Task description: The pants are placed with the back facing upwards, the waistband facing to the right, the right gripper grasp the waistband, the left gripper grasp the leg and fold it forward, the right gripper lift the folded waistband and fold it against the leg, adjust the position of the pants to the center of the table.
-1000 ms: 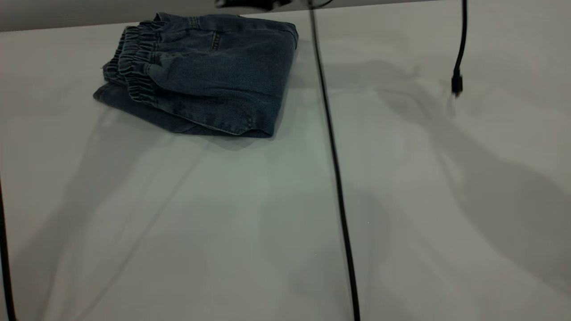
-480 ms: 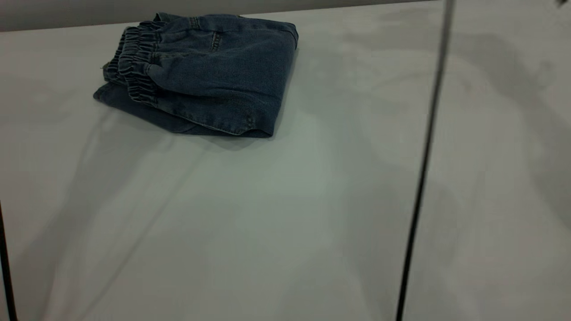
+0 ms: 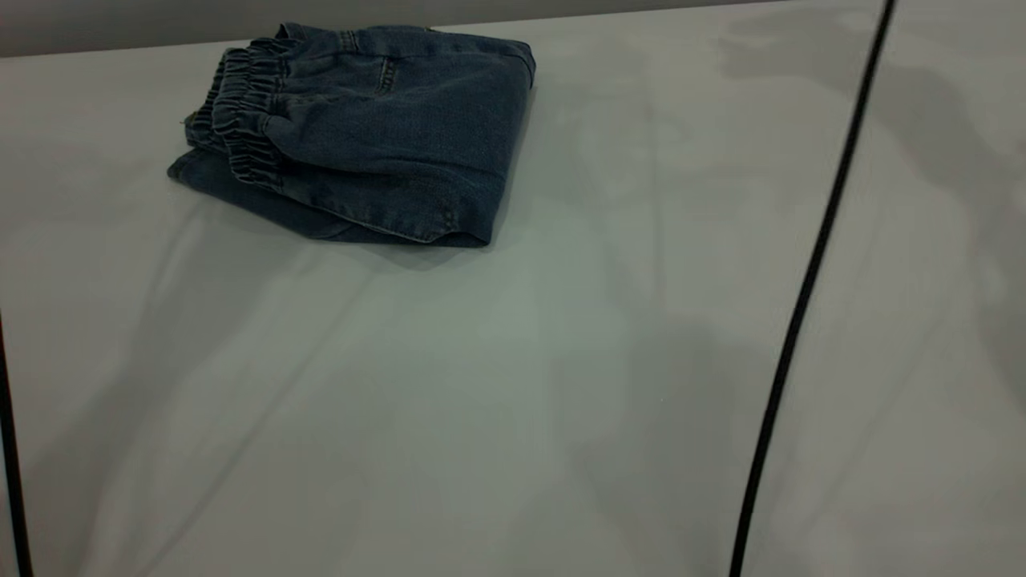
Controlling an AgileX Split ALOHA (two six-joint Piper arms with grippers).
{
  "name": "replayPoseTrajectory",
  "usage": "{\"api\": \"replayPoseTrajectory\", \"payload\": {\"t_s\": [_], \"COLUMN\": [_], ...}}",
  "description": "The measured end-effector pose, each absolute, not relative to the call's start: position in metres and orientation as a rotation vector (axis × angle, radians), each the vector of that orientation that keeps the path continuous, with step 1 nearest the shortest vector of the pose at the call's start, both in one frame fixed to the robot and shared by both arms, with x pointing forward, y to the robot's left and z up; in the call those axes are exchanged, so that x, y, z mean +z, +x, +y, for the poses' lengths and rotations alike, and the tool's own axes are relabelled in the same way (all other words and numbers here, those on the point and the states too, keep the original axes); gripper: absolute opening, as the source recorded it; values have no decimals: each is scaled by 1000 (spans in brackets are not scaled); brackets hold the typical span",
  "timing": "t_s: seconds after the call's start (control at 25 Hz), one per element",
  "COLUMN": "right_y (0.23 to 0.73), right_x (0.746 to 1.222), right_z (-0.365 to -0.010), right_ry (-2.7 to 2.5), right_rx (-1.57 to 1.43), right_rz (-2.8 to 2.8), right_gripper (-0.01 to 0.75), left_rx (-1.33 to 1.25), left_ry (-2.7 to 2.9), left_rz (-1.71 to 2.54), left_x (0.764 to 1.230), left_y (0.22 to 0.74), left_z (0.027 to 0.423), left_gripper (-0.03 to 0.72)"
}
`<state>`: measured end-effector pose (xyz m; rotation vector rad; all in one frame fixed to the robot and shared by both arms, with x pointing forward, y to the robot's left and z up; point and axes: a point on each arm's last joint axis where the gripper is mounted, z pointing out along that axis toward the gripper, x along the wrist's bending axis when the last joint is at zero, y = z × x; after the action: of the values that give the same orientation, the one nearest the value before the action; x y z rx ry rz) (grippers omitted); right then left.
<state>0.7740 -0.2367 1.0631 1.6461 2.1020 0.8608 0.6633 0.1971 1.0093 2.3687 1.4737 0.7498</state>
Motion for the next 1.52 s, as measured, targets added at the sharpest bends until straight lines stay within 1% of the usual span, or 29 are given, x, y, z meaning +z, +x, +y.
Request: {"api": "replayPoseTrajectory", "payload": {"t_s": [0.28, 0.4, 0.6, 0.76, 0.88, 1.04, 1.44, 1.52], "right_y": [744, 725, 685, 648, 617, 588, 584, 584], "right_x": [1107, 1118, 1147, 1192, 1232, 1262, 1266, 1266], "right_z": [-243, -248, -249, -247, -248, -247, -244, -244], "right_ry": [1675, 1692, 1709, 1661, 1598, 1542, 1542, 1542], "right_rx": [797, 729, 713, 827, 939, 1037, 1088, 1088], "right_rz": [2069, 2084, 2082, 2042, 1983, 1943, 1949, 1949], "right_gripper": [533, 529, 530, 530, 530, 530, 529, 529], "left_rx": [623, 614, 575, 541, 570, 558, 499, 486], "left_ry": [2389, 2417, 2477, 2521, 2553, 2677, 2957, 2970], "left_rz": [1511, 1455, 1403, 1423, 1377, 1261, 877, 847], "left_x": [967, 948, 928, 910, 897, 882, 829, 825], "left_y": [672, 674, 678, 688, 702, 713, 715, 713], "left_z": [185, 169, 140, 130, 126, 122, 119, 116], "left_gripper": [477, 477, 477, 477, 477, 477, 475, 473]}}
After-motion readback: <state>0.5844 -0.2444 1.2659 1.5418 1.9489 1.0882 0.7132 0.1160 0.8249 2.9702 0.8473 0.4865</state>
